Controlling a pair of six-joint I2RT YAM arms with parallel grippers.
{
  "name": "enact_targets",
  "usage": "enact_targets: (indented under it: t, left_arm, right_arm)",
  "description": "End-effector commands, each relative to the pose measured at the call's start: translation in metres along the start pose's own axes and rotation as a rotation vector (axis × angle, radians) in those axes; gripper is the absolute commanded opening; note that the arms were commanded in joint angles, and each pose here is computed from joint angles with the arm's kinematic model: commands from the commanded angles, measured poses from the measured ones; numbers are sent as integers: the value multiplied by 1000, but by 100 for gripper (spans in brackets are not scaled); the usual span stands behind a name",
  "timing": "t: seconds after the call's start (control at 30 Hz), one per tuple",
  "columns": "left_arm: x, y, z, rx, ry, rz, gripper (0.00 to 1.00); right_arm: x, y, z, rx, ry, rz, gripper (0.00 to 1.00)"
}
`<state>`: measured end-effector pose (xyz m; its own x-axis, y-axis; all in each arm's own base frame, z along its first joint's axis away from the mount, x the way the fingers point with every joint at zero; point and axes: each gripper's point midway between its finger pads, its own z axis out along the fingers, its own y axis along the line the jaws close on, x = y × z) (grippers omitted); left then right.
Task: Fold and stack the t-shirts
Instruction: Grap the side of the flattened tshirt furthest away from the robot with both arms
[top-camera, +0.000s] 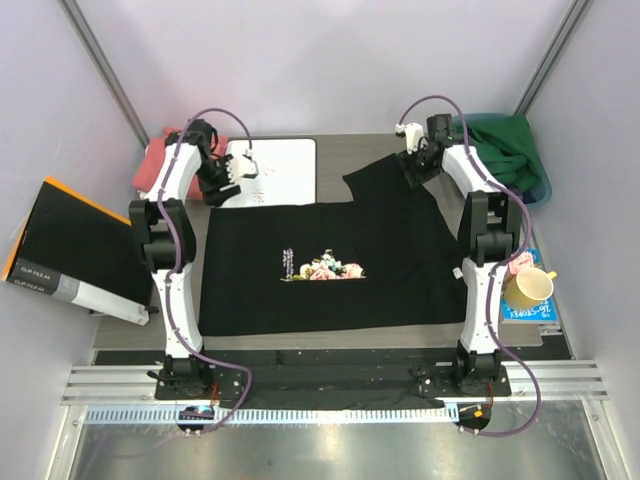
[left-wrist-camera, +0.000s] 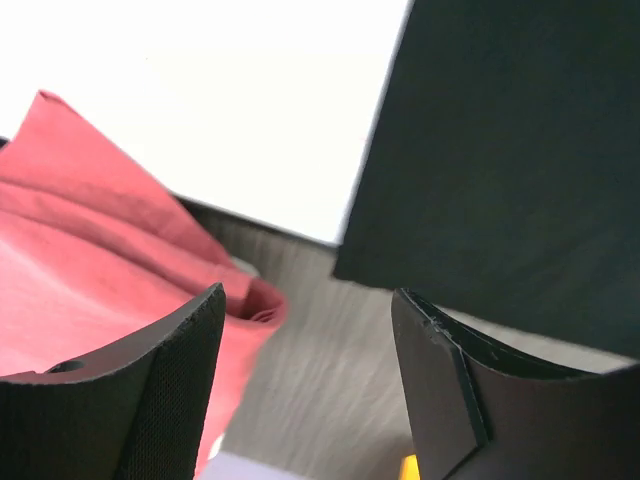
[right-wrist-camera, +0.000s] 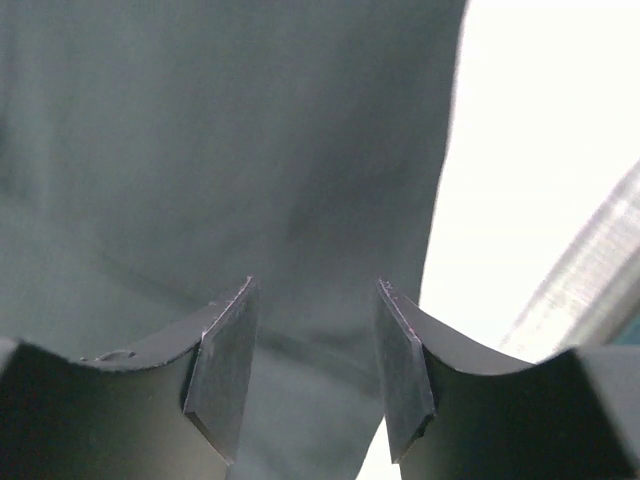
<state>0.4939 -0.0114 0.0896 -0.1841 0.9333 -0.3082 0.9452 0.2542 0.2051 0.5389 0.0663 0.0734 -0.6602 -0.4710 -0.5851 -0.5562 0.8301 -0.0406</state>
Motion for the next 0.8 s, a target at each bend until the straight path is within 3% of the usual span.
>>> enact_targets:
  t: [0.0, 0.33, 0.77]
  left_arm:
    - [14, 7, -11, 38, 97, 123, 68]
    - [23, -7, 24, 154, 102, 178, 66]
    - [39, 11, 56, 120, 150, 189, 65]
  right_arm:
    - [-52, -14, 10, 32, -129, 61, 54]
    - [-59, -29, 34, 67, -154, 94, 52]
    - [-47, -31, 47, 56, -137, 128, 50]
